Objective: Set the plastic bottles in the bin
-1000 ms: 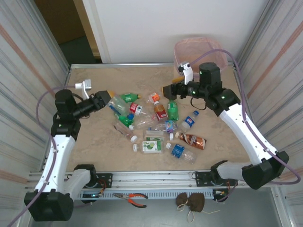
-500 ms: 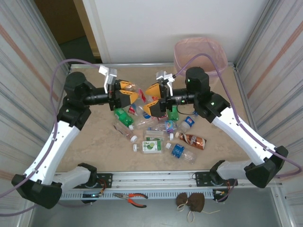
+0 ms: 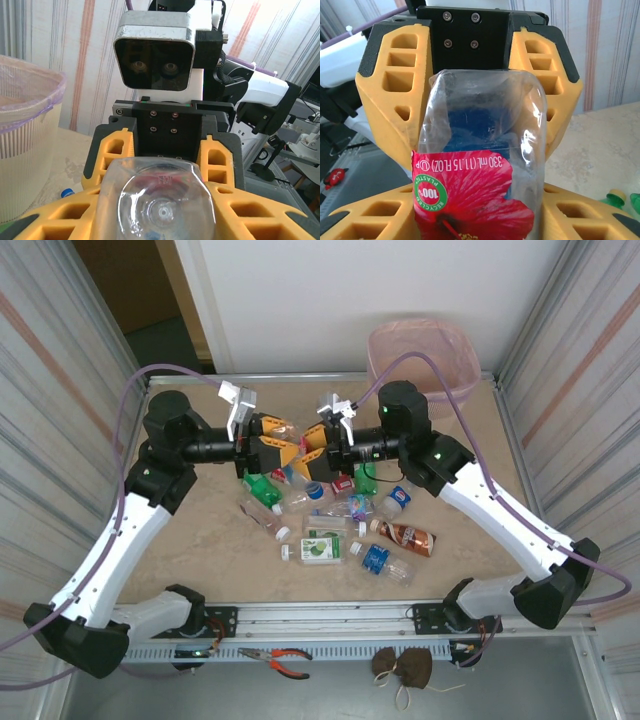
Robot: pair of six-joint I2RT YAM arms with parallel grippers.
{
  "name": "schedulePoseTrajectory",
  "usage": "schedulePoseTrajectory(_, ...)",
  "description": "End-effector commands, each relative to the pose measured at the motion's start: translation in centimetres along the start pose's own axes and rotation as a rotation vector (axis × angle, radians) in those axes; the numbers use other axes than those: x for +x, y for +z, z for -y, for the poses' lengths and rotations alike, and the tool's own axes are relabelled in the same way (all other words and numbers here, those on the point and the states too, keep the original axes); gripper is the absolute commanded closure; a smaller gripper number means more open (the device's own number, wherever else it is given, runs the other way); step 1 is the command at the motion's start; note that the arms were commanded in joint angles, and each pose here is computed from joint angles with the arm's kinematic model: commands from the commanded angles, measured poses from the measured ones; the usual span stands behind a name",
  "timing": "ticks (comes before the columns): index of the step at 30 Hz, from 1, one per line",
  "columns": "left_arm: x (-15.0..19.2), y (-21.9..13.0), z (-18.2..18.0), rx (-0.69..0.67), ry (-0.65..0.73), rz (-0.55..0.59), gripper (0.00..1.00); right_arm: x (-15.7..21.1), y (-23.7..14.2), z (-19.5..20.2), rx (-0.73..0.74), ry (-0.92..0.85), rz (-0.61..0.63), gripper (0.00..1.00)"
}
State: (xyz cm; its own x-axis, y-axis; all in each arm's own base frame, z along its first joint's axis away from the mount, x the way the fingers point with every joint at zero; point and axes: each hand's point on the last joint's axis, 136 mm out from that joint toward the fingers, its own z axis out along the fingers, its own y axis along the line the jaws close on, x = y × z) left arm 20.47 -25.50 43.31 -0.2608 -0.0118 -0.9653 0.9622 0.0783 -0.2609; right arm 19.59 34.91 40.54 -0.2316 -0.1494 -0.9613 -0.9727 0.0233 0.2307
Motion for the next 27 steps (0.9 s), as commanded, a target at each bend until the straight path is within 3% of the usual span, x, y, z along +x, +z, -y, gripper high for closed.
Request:
schedulePoseTrajectory(1, -1.5, -0.4, 0.3, -0.038, 0.072, 0.037, 0.57, -1.2, -0.1, -1.3, -0.032, -0.025, 0.013, 0.57)
schedulePoseTrajectory(3, -1.5, -0.5, -0.1, -0.073, 0.067, 0.045, 0.53, -1.3, -0.2, -1.1, -0.014, -0.028, 0.016, 0.58)
schedulePoseTrajectory(6, -1.7, -1.0, -1.2, -0.165, 0.061, 0.061, 0.38, -1.6, -0.7, -0.3, 0.033, -0.029, 0.024, 0.60)
schedulePoseTrajectory(14, 0.0, -5.5, -6.2, -0.619, 0.035, 0.085, 0.21, -2.3, -5.2, 5.3, 0.302, 0.022, 0.052, 0.59)
schedulePoseTrajectory(19, 3.2, -7.3, -8.5, -0.743, -0.077, 0.052, 0.20, -4.0, -10.8, 10.8, 0.573, 0.069, 0.109, 0.59)
schedulePoseTrajectory(27, 6.8, -7.6, -10.1, -0.774, -0.198, 0.017, 0.21, -7.0, -20.9, 18.9, 0.966, 0.104, 0.200, 0.59)
